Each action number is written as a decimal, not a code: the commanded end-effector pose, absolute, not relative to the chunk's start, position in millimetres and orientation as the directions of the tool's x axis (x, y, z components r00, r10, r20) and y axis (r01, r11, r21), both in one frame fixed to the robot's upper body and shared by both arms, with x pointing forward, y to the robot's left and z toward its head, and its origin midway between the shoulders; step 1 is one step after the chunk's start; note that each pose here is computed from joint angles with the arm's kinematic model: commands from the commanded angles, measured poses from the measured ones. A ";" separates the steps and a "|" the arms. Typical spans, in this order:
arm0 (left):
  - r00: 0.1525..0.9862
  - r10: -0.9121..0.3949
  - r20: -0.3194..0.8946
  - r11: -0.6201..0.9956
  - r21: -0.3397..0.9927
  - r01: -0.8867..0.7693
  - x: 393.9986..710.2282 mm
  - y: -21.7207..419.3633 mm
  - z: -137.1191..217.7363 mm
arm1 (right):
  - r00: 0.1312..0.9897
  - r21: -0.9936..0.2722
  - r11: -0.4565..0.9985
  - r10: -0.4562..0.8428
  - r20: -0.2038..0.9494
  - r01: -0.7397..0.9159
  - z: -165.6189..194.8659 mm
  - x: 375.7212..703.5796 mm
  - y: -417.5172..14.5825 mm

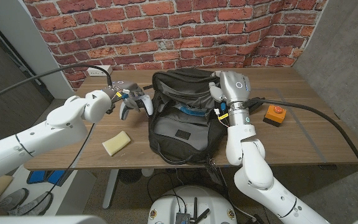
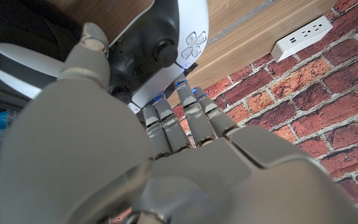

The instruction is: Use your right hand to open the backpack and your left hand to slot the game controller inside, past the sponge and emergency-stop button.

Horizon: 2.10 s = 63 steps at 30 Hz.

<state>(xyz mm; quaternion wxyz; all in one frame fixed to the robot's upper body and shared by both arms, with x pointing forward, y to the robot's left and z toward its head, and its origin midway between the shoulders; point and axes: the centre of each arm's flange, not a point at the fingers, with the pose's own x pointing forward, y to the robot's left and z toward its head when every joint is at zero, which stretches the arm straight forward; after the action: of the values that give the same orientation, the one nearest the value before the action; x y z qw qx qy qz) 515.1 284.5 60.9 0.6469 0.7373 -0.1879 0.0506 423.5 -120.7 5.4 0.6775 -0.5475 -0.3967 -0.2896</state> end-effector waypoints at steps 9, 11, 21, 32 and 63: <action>0.925 -0.227 0.305 -0.079 0.941 -0.330 493.5 277.1 65.6 | 0.507 -0.502 0.228 0.041 0.861 0.834 13.8 437.7 -120.2; 0.923 -0.233 0.307 -0.079 0.940 -0.333 490.8 274.9 67.2 | 0.506 -0.501 0.228 0.043 0.862 0.835 14.3 438.3 -120.2; 0.910 -0.273 0.312 -0.083 0.935 -0.346 479.5 266.6 75.7 | 0.495 -0.489 0.227 0.032 0.868 0.843 14.9 439.5 -122.3; 0.907 -0.292 0.305 -0.059 0.940 -0.335 470.0 258.5 74.2 | 0.481 -0.473 0.229 0.025 0.877 0.851 15.4 439.6 -124.9; 0.888 -0.374 0.269 -0.034 0.953 -0.303 458.2 218.1 66.6 | 0.452 -0.449 0.242 0.050 0.891 0.860 22.3 445.6 -128.1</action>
<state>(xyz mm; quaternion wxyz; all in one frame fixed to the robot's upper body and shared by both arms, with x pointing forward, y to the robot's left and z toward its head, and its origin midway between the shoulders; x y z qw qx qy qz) 460.1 233.7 65.5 0.6578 0.7191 -0.2239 -0.0077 444.4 -128.0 21.2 0.6651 -0.5382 -0.4189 -0.3042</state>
